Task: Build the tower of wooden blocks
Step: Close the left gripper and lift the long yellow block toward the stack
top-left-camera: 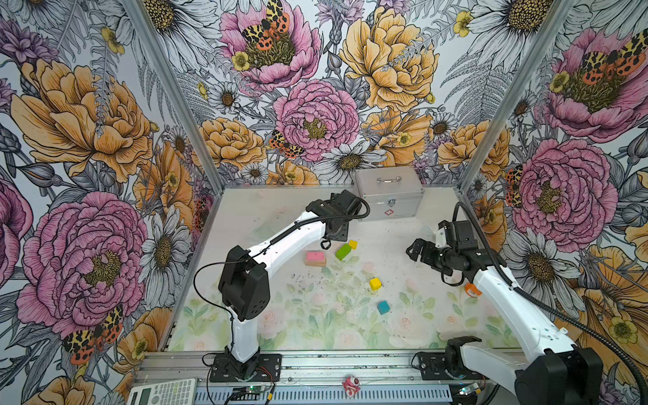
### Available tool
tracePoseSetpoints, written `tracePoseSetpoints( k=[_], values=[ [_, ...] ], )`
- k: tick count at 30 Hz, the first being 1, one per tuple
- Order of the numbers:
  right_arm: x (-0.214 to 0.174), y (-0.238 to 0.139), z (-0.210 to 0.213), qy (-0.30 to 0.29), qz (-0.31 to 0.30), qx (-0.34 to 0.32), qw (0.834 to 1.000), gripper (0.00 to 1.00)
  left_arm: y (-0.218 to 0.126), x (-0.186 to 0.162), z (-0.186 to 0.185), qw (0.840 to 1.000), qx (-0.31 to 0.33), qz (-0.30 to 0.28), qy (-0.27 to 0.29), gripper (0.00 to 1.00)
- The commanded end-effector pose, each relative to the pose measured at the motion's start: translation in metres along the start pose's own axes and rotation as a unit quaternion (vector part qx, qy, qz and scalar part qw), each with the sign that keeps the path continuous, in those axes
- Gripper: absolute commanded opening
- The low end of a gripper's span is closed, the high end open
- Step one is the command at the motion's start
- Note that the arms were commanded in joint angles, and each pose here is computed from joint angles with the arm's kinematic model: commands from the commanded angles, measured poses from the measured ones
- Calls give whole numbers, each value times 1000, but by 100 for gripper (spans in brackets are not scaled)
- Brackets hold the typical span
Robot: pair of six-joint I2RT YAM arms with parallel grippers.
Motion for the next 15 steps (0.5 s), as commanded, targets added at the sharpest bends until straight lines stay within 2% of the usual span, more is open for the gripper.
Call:
tracePoseSetpoints(
  k=[1, 9, 15],
  values=[
    [-2, -3, 4, -6, -14, 2, 1000, 100, -24, -7, 14, 999, 17, -29, -33, 57],
    [-18, -13, 21, -30, -16, 22, 999, 100, -28, -43, 28, 997, 3, -28, -65, 58],
    [-34, -13, 33, -52, -12, 20, 998, 100, -13, -58, 37, 996, -11, -16, -85, 59]
  ],
)
Point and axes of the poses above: each gripper's point midway between its finger pads, its own y axis out along the fingers, its own z axis along the line the jaws close on, x = y × z, the point moved 4 cm from there along -y, back along the fingers, and after that the axes turned 6 degrees about y, right-handed, at the moved point
